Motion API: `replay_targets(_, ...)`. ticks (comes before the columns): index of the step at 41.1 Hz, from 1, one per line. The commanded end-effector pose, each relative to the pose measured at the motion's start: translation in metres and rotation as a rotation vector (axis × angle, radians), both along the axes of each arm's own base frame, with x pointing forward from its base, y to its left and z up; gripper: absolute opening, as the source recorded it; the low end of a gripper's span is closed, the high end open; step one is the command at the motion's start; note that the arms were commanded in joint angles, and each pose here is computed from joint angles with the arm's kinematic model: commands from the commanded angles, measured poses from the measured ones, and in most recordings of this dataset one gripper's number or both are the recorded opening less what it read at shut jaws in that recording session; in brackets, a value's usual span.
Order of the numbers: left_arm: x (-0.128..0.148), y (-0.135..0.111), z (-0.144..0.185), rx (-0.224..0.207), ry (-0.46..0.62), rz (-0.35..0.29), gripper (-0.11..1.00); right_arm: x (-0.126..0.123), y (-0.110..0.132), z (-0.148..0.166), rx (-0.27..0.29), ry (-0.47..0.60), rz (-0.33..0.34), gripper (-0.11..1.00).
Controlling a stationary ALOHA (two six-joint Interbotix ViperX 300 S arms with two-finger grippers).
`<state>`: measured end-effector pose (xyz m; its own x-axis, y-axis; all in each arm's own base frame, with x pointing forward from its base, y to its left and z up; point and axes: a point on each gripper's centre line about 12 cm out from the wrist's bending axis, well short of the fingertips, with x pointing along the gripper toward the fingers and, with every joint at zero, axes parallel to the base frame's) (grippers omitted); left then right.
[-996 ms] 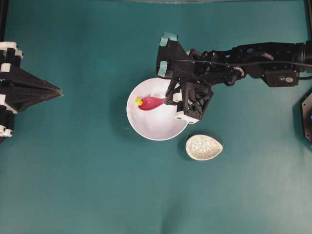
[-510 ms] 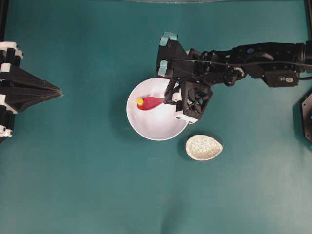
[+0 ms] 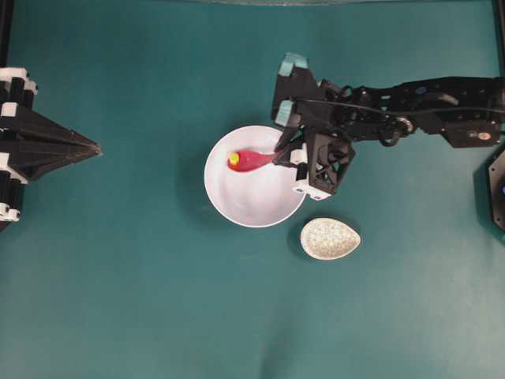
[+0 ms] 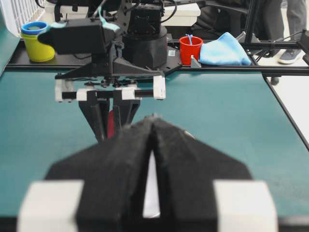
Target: Scoop the yellow hexagonal prism block from the bowl with a spoon using the right arm.
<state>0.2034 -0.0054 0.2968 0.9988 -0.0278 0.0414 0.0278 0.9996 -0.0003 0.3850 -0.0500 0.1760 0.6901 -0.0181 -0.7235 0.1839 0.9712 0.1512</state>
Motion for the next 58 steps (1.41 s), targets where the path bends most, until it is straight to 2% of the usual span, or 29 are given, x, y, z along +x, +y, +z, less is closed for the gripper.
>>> replay_targets(1,0.002,0.0,0.012,0.004,-0.029,0.003,0.03,-0.001,0.004,0.019,-0.014,-0.071,-0.002,0.25)
replay_targets(35,0.003,0.0,0.012,0.004,-0.028,0.003,0.03,-0.025,0.02,0.024,-0.083,-0.244,-0.016,0.25)
replay_targets(58,0.002,0.0,0.012,0.002,-0.031,0.002,0.03,-0.049,0.034,0.008,-0.152,-0.368,-0.019,0.25)
